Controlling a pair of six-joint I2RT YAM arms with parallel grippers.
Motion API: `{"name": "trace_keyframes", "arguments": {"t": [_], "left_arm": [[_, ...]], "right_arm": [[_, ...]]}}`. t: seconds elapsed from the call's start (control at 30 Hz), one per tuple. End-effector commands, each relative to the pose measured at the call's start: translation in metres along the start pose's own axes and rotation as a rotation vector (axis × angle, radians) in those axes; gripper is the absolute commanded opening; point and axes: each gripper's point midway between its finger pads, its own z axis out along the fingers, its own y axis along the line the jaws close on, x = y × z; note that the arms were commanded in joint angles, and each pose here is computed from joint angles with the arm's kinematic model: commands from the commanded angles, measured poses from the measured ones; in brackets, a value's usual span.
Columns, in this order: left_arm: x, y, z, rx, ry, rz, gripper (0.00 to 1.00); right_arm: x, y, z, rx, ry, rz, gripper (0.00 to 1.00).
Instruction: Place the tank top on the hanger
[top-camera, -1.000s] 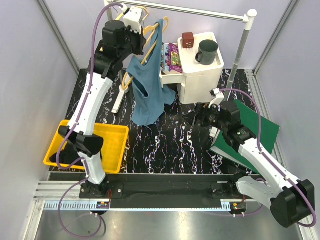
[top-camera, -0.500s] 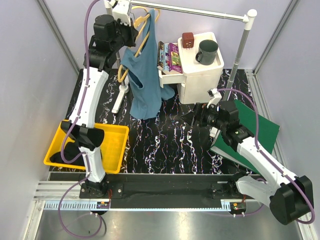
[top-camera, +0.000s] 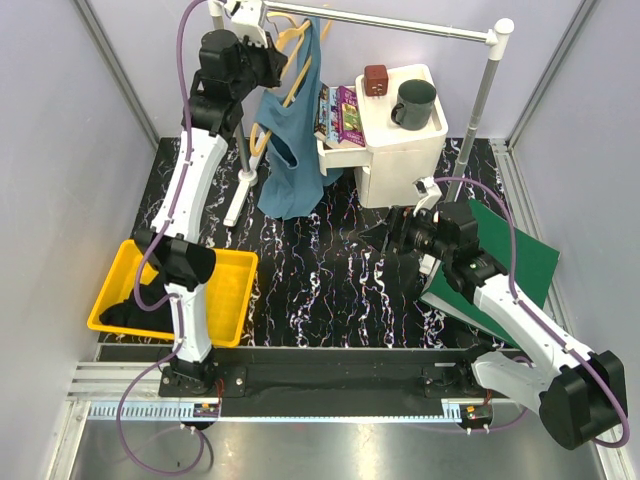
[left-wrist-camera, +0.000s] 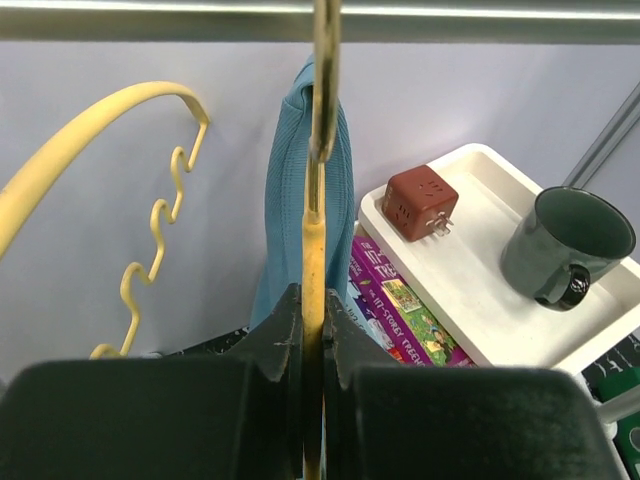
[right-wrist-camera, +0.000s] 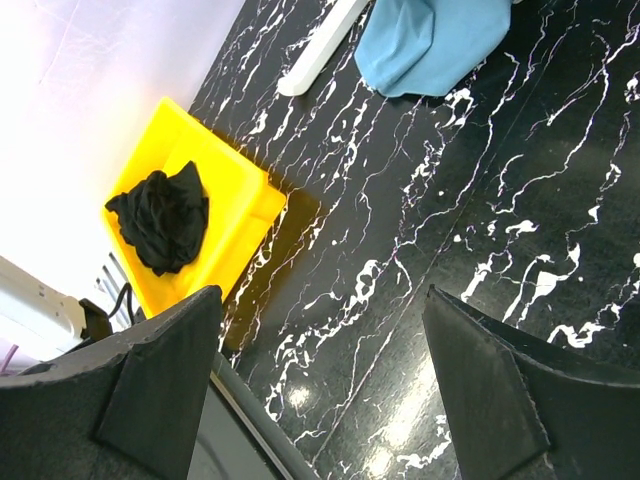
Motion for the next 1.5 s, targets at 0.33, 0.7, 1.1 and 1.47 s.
{"name": "trace_keyframes", "arguments": {"t": [0.33, 0.7, 1.1, 1.47], "left_arm": [[-0.049, 0.007, 0.004, 0.042, -0.184, -0.03, 0.0], [-0.041, 0.003, 0.0, 0.063, -0.152, -0.018, 0.12], [-0.097, -0.026, -0.066, 0.1, -0.294, -0.014, 0.99], [-0.06, -0.049, -0.168, -0.038, -0.34, 0.069, 0.99]], "right_arm": [[-0.007, 0.011, 0.001, -0.064, -0.03, -0.008, 0.89], [-0.006, 0.011, 0.002, -0.07, -0.025, -0.009, 0.89], [-0.005, 0.009, 0.001, -0.06, -0.022, -0.028, 0.89], [-0.007, -0.007, -0.003, 0.028, -0.034, -0.073, 0.9]]}}
